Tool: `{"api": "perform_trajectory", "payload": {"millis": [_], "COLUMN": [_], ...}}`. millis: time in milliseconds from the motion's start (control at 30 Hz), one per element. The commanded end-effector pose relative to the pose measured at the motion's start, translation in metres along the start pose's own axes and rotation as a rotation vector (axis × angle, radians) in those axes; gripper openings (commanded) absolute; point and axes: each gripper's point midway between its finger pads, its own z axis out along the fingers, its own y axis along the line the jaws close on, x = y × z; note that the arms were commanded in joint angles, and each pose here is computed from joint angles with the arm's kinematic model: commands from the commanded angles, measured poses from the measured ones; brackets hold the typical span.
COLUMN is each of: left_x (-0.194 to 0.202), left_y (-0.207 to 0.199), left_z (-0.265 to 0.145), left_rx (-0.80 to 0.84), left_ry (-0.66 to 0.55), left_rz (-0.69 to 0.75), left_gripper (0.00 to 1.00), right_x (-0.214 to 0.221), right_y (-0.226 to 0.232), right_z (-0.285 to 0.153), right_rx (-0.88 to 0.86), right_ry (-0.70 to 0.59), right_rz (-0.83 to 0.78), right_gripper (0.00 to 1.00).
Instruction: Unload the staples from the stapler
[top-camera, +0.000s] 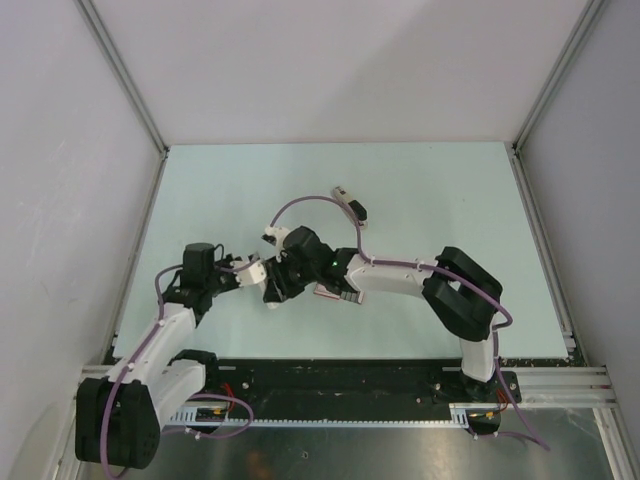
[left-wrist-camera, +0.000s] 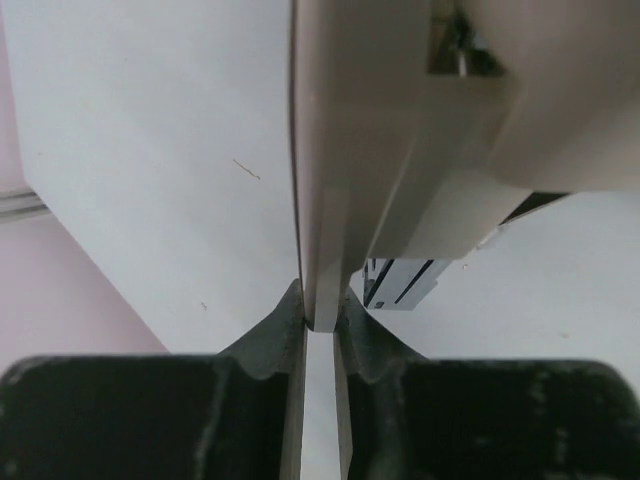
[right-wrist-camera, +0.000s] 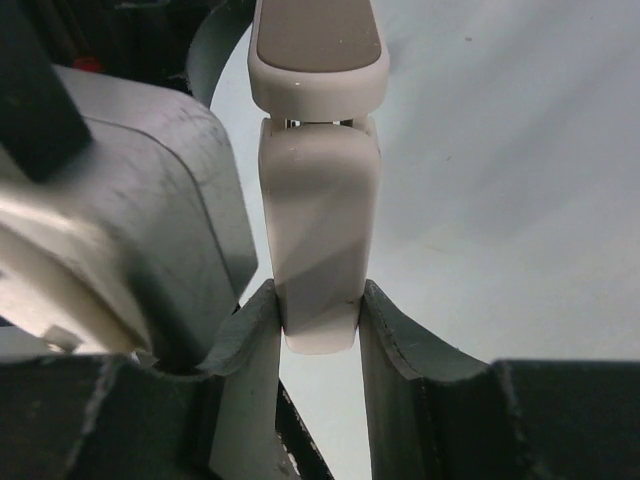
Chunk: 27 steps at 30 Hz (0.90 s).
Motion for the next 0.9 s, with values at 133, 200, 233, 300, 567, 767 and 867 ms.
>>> {"api": "perform_trajectory", "payload": {"millis": [133,200,233,300,567,767,867], "left_x": [-0.01,-0.015,-0.019,-0.031,-0.105,-0.144,-0.152], "left_y": [0.026,0.024,0.021,0.01,-0.057,-0.08,-0.065], "left_z": [-0.005,-0.005,-0.006,-0.009,-0.056,-0.093,-0.099], "left_rx": [-0.165,-0.154,-0.13,-0.048,0.397,0.601,0.565], "left_ry": [-0.019,-0.028,-0.035,-0.071,-0.297,-0.448,-0.452], "left_rz": [0.176,0.142,0.113,0.032,-0.246,-0.337,-0.351], "left_gripper": [0.02,0.03,0.04,0.13,0.41,0.5,0.64], "right_x": [-0.026,-0.032,-0.037,-0.052,-0.122,-0.123,-0.119], "right_y": [0.009,0.011,0.012,0.016,0.012,-0.002,-0.019], "right_z": [-0.017,-0.017,-0.018,-0.024,-0.064,-0.059,-0.058], "right_rx": [0.019,0.014,0.012,0.007,-0.002,0.048,0.102], "right_ry": [-0.104,-0.13,-0.149,-0.203,-0.424,-0.401,-0.375], "right_rz": [-0.064,-0.06,-0.055,-0.048,0.022,0.033,0.046], "right_gripper": [0.0,0.0,0.0,0.0,0.0,0.0,0.0]}}
